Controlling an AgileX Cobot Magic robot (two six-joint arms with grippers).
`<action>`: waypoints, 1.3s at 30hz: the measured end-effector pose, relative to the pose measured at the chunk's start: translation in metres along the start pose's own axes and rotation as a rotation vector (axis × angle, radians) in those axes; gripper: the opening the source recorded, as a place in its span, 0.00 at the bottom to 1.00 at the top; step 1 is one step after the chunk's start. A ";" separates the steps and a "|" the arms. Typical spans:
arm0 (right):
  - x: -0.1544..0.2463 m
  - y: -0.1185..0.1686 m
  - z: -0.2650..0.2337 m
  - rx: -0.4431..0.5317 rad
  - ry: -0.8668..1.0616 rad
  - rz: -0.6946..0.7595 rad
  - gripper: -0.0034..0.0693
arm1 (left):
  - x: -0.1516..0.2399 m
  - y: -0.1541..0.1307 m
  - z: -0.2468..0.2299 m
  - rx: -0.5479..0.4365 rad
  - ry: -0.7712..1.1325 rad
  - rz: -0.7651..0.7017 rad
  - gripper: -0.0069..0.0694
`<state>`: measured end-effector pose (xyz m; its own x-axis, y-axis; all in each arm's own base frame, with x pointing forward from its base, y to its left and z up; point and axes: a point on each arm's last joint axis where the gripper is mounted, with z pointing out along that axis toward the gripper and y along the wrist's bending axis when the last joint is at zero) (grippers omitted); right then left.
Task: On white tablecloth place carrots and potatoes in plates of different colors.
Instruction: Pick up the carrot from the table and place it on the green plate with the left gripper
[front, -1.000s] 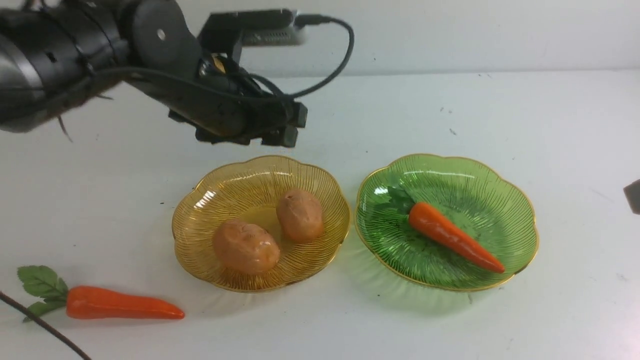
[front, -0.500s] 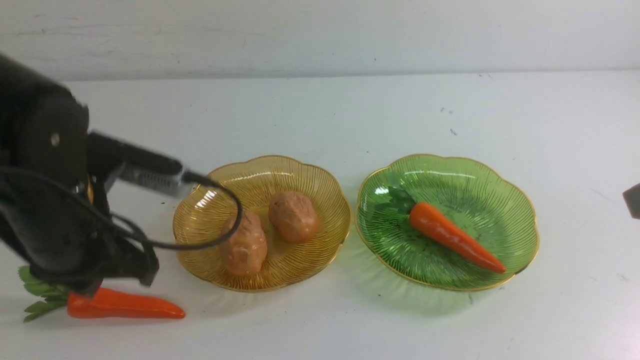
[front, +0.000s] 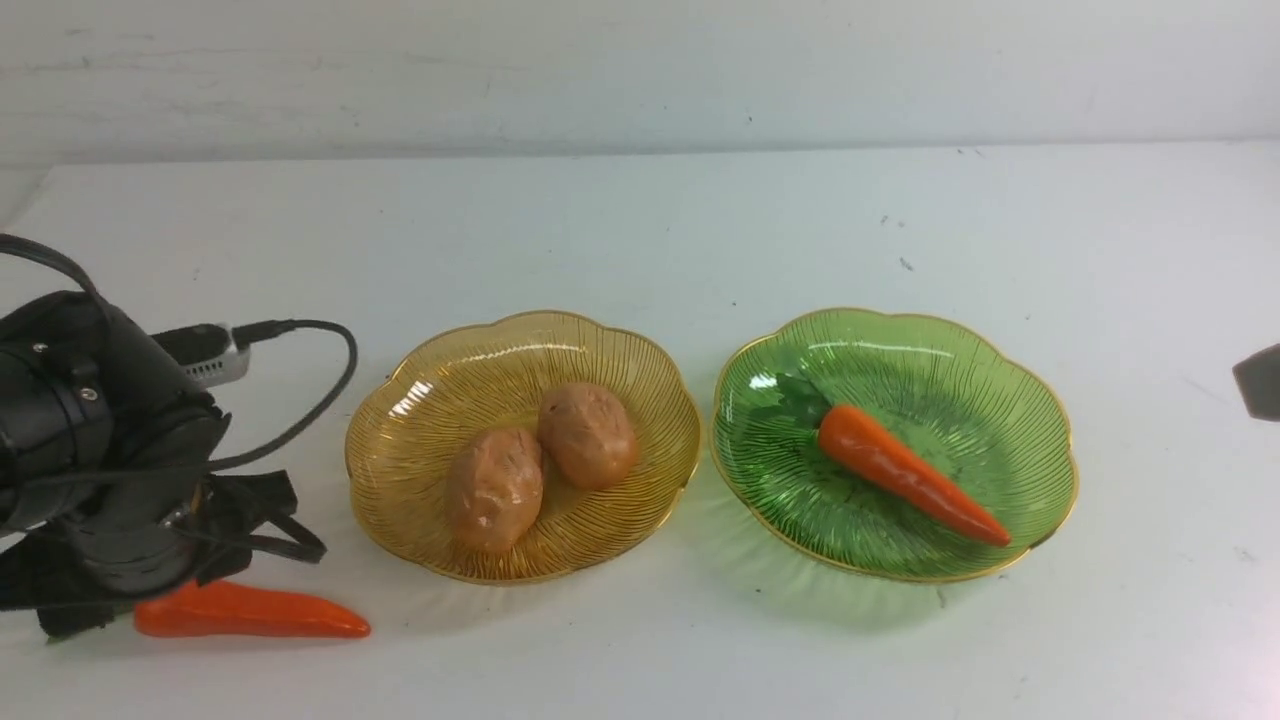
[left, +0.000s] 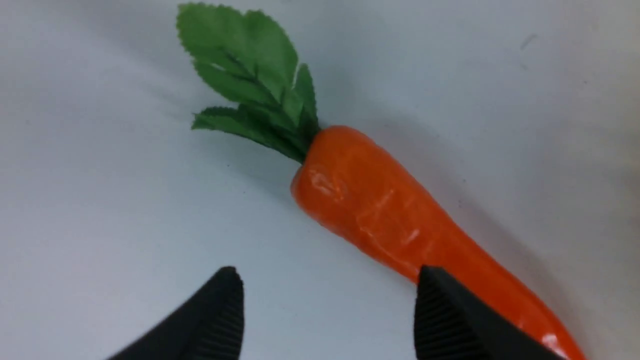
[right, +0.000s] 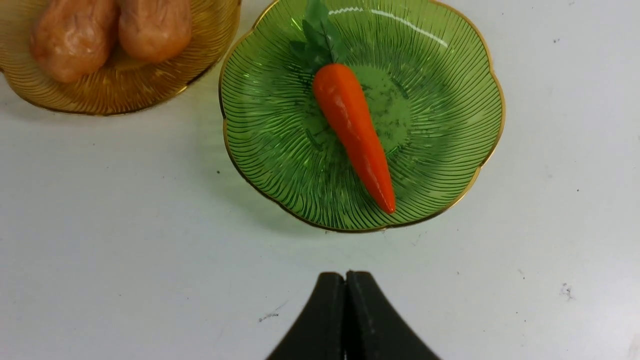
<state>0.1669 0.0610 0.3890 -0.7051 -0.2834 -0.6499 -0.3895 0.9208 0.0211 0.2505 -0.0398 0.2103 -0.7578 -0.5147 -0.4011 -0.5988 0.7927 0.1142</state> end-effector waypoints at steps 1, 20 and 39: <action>0.000 0.000 0.000 0.000 -0.002 0.000 0.03 | 0.000 -0.001 0.002 -0.003 0.003 -0.021 0.65; -0.001 0.000 0.000 0.001 -0.006 0.000 0.03 | 0.010 -0.015 0.043 -0.140 0.050 -0.490 0.75; -0.001 0.000 0.000 -0.001 -0.006 0.001 0.03 | 0.008 -0.026 0.065 -0.159 0.003 -0.522 0.33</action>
<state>0.1673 0.0612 0.3893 -0.7021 -0.2809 -0.6543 -0.3897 0.9207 0.0229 0.2771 -0.0430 0.1448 -0.3499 -0.8277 -0.4387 -0.9273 0.3725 0.0367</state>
